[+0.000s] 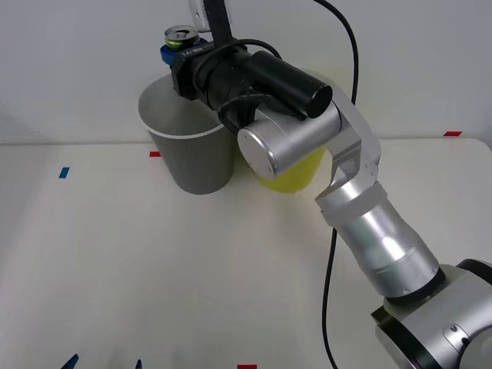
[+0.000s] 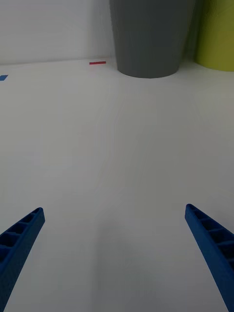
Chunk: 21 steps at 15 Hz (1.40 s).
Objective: Put cans in the gray bin and PET bottles in the light green bin.
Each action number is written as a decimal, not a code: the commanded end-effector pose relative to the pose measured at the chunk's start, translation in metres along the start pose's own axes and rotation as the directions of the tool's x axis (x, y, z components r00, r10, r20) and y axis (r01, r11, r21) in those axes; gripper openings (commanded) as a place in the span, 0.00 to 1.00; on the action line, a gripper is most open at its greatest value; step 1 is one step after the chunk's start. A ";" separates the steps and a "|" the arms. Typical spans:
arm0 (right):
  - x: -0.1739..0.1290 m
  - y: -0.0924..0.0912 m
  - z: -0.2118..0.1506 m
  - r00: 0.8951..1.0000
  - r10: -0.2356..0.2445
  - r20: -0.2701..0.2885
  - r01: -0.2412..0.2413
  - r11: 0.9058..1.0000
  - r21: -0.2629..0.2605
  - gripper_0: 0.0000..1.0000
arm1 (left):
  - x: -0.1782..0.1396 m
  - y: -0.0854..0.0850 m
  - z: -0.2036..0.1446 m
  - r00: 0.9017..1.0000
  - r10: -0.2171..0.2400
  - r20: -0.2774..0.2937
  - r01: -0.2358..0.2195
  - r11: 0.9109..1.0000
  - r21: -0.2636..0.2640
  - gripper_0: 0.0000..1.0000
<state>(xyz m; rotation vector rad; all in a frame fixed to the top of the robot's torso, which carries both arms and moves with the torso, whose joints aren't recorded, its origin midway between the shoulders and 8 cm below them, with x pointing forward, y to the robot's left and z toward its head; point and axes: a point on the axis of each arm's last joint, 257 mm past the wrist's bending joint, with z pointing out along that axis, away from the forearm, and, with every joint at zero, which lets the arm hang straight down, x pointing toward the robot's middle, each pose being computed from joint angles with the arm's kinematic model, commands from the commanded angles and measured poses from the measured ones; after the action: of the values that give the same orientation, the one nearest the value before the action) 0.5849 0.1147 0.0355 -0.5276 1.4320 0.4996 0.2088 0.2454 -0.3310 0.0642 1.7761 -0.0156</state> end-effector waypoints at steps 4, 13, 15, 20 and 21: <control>0.004 -0.004 0.014 1.000 0.010 -0.021 -0.010 1.000 0.009 0.00 | 0.000 0.000 0.000 1.000 0.000 0.000 0.000 1.000 0.000 1.00; -0.002 -0.007 0.014 1.000 -0.012 -0.002 0.012 1.000 0.015 0.00 | 0.000 0.000 0.000 1.000 0.000 0.000 0.000 1.000 0.000 1.00; -0.002 -0.007 0.014 1.000 -0.018 -0.002 0.018 1.000 0.016 0.00 | 0.000 0.000 0.000 1.000 0.000 0.000 0.000 1.000 0.000 1.00; -0.005 -0.004 0.016 0.999 -0.053 0.010 0.052 0.998 0.032 1.00 | 0.000 0.000 0.000 1.000 0.000 0.000 0.000 1.000 0.000 1.00; -0.006 -0.003 0.016 0.998 -0.055 0.011 0.055 0.998 0.031 1.00 | 0.000 0.000 0.000 1.000 0.000 0.000 0.000 1.000 0.000 1.00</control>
<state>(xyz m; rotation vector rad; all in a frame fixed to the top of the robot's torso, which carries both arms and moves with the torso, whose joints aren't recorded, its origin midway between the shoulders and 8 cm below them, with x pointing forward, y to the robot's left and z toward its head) 0.5992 0.1208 0.0419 -0.5349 1.4109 0.4383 0.2087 0.2454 -0.3310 0.0642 1.7761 -0.0156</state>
